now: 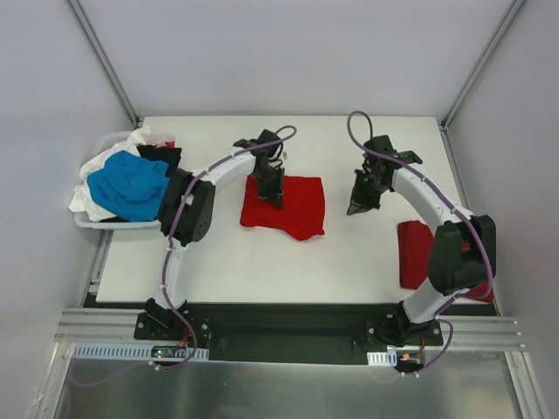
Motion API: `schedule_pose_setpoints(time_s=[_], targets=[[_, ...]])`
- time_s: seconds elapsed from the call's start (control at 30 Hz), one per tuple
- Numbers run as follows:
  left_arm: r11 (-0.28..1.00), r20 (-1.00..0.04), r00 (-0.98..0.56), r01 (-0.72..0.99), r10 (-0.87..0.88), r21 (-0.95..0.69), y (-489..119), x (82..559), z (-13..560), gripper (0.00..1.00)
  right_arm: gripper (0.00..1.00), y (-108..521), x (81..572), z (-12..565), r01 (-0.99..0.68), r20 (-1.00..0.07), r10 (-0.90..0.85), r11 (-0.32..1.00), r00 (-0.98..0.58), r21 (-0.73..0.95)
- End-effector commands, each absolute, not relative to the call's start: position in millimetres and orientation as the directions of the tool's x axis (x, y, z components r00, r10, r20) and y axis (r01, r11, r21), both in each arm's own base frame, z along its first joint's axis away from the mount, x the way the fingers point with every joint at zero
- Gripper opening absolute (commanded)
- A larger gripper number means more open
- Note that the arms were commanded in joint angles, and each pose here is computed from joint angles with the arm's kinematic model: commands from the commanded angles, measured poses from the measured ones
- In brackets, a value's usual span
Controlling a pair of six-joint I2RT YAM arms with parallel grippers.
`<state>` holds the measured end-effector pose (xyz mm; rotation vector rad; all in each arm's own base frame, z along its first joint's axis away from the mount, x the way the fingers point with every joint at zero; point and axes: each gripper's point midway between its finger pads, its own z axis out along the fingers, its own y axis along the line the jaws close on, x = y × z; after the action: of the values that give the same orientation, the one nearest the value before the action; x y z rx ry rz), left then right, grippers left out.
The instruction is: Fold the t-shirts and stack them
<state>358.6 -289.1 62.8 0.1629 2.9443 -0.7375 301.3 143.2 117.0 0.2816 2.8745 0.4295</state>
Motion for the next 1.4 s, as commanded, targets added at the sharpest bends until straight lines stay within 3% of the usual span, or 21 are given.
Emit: schedule_pose_setpoints(time_s=[0.0,0.2,0.57,1.03,1.37], targets=[[0.905,-0.059,-0.996,0.089,0.071,-0.417,-283,354,28,0.00,0.01,136,292,126,0.139,-0.200,0.201,0.948,-0.959,0.287],[0.932,0.027,-0.999,-0.039,-0.031,-0.360,-250,350,1,0.00,0.01,136,289,126,0.136,-0.203,0.200,0.947,-0.959,0.290],[0.948,0.029,-0.982,-0.189,-0.188,-0.256,-160,339,3,0.00,0.01,139,290,121,0.151,-0.202,0.219,0.940,-0.955,0.306],[0.935,-0.017,-0.947,-0.315,-0.322,-0.163,-83,321,14,0.00,0.01,152,291,115,0.146,-0.195,0.216,0.937,-0.957,0.317],[0.924,-0.092,-0.925,-0.354,-0.369,-0.145,-63,324,34,0.00,0.01,155,294,122,0.123,-0.216,0.199,0.940,-0.956,0.319]])
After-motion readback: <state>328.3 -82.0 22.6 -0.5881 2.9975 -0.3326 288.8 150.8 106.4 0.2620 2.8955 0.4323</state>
